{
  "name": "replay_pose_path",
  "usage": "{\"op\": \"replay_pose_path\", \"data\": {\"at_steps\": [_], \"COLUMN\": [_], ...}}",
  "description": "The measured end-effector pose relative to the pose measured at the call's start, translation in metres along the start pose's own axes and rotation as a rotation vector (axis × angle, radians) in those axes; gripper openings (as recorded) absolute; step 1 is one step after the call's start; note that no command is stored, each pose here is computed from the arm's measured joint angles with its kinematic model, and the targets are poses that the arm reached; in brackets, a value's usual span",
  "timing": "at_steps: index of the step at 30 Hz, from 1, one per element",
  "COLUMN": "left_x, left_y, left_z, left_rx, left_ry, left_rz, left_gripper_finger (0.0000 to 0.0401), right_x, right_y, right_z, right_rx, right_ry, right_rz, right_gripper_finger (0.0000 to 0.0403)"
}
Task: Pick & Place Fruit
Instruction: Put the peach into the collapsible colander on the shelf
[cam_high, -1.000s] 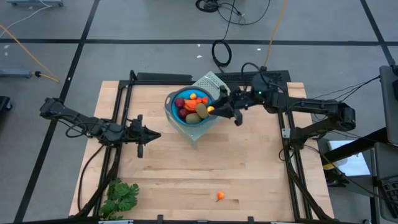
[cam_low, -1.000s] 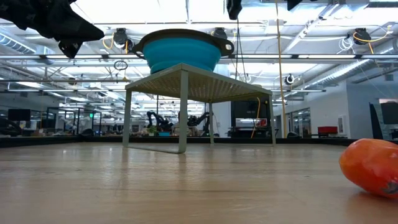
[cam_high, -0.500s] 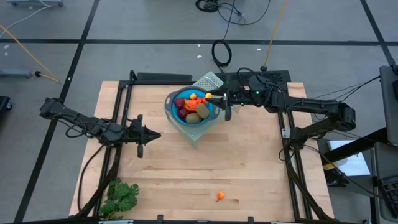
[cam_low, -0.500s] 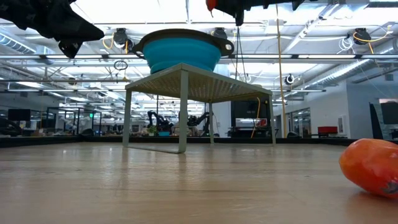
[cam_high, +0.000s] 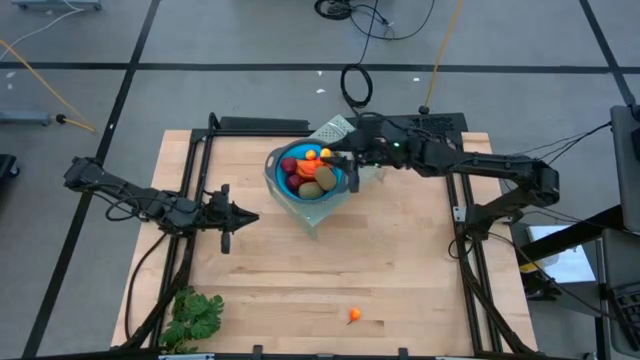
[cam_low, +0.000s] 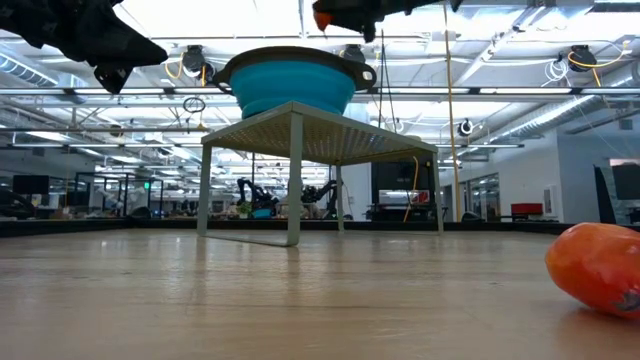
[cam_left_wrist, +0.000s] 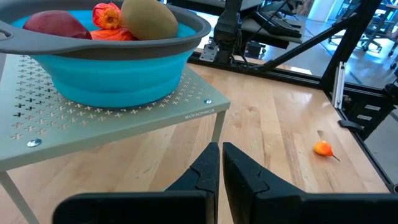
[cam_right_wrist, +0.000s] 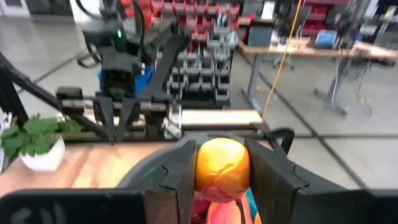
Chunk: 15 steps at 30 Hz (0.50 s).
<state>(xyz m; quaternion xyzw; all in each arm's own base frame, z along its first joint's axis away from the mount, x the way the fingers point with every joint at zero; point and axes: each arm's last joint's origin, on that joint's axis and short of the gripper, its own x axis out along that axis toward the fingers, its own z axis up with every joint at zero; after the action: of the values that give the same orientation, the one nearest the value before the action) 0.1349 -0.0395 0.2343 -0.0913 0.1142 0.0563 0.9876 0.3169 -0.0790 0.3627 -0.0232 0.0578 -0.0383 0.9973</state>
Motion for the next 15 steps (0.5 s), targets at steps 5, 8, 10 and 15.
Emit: {"op": "replay_pose_path", "data": {"at_steps": [5,8,10,15], "left_x": [0.000,0.000,0.000,0.000], "left_y": [0.000,0.000,0.000,0.000], "left_z": [0.000,0.000,0.000,0.000], "left_rx": [0.000,0.000,0.000,0.001], "left_ry": [0.000,0.001,0.001,0.002], "left_rz": [0.000,0.000,0.001,0.000], "left_gripper_finger": [0.0019,0.0019,0.0019,0.0019], "right_x": [0.020,0.028,0.035,0.048], "right_y": [-0.005,-0.007,-0.008,-0.010], "right_z": [0.005,0.008,0.006,0.003], "right_rx": [0.017,0.025,0.027,0.027], "right_ry": [0.098,0.142,0.164,0.169], "right_rz": [0.005,0.008,0.010,0.011], "right_gripper_finger": [0.0119,0.0119,0.0119,0.0119]}}
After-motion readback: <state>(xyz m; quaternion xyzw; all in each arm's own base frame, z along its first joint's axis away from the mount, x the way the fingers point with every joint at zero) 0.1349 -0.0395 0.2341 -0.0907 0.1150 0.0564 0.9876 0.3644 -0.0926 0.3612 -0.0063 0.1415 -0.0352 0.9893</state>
